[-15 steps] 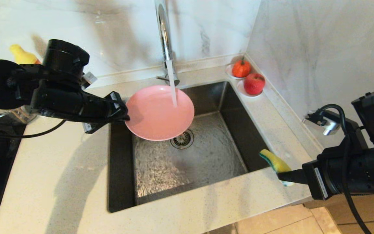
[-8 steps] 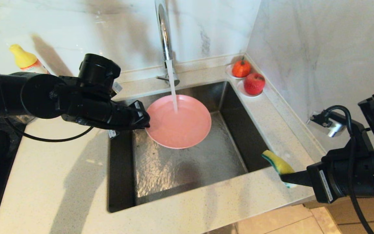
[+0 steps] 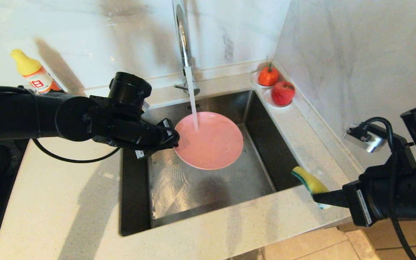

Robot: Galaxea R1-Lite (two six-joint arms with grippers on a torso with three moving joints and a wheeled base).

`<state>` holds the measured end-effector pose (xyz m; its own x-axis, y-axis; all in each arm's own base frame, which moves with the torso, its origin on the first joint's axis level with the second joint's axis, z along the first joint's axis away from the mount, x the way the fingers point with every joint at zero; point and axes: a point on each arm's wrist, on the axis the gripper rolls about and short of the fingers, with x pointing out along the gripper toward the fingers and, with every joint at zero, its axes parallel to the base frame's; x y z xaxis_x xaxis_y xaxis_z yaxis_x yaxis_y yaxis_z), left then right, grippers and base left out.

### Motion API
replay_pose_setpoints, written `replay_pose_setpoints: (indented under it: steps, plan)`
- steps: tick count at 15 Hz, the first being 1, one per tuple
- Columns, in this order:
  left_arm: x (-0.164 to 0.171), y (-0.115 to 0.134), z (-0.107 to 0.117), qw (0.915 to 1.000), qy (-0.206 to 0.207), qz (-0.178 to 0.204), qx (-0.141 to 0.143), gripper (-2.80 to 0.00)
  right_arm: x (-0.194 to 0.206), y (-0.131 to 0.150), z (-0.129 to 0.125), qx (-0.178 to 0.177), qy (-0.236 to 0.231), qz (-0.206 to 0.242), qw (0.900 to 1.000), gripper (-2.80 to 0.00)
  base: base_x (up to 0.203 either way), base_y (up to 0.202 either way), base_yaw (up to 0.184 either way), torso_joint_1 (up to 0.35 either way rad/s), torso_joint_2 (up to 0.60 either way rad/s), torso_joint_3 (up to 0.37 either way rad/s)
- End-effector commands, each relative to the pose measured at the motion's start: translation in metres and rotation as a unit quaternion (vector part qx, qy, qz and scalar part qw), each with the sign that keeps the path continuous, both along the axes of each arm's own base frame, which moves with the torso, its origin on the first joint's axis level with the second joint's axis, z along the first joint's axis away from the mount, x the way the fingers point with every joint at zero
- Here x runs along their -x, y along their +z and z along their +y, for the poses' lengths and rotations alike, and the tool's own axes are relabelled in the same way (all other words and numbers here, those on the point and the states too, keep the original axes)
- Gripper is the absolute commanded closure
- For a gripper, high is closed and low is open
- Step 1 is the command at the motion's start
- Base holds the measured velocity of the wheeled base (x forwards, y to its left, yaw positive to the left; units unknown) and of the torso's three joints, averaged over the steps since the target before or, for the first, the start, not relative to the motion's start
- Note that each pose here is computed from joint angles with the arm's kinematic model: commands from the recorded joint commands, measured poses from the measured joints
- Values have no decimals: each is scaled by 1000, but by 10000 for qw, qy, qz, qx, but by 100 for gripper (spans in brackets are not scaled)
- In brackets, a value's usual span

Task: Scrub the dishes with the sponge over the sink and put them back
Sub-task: Wash the plate

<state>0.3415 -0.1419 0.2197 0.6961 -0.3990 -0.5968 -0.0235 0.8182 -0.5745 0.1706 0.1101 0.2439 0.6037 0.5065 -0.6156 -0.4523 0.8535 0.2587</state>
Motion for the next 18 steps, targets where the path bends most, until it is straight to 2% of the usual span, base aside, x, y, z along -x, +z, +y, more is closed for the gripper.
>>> replay_pose_setpoints:
  steps: [1,3,6,8,11,14,16,18]
  plan:
    - [-4,-2,-1,9999,94,-6,127,0,1,-1,0,1,1,20,10000,0,0,0,0,0,0,0]
    - [-3,-6,-1,9999,120,72,77,0,1,-1,0,4,1,24,10000,0,0,0,0,0,0,0]
    - [0,-15,11,9970,601,42,-486,0,1,-2,-1,11,1,37,10000,0,0,0,0,0,0,0]
    - [9,-8,27,9947,755,-103,-692,0,1,-3,0,11,15,46,10000,0,0,0,0,0,0,0]
    - [22,17,54,9878,1025,-550,-1035,0,2,-4,-1,28,14,73,10000,0,0,0,0,0,0,0]
    - [39,42,77,9736,1373,-1028,-1507,0,2,-9,-1,72,-4,145,9999,0,0,0,0,0,0,0]
    - [54,54,100,9583,1626,-1309,-1951,0,2,-11,-1,93,-13,174,9998,0,0,0,0,0,0,0]
    - [62,55,114,9424,1765,-1764,-2229,0,2,-16,-2,140,-13,257,9996,0,0,0,0,0,0,0]
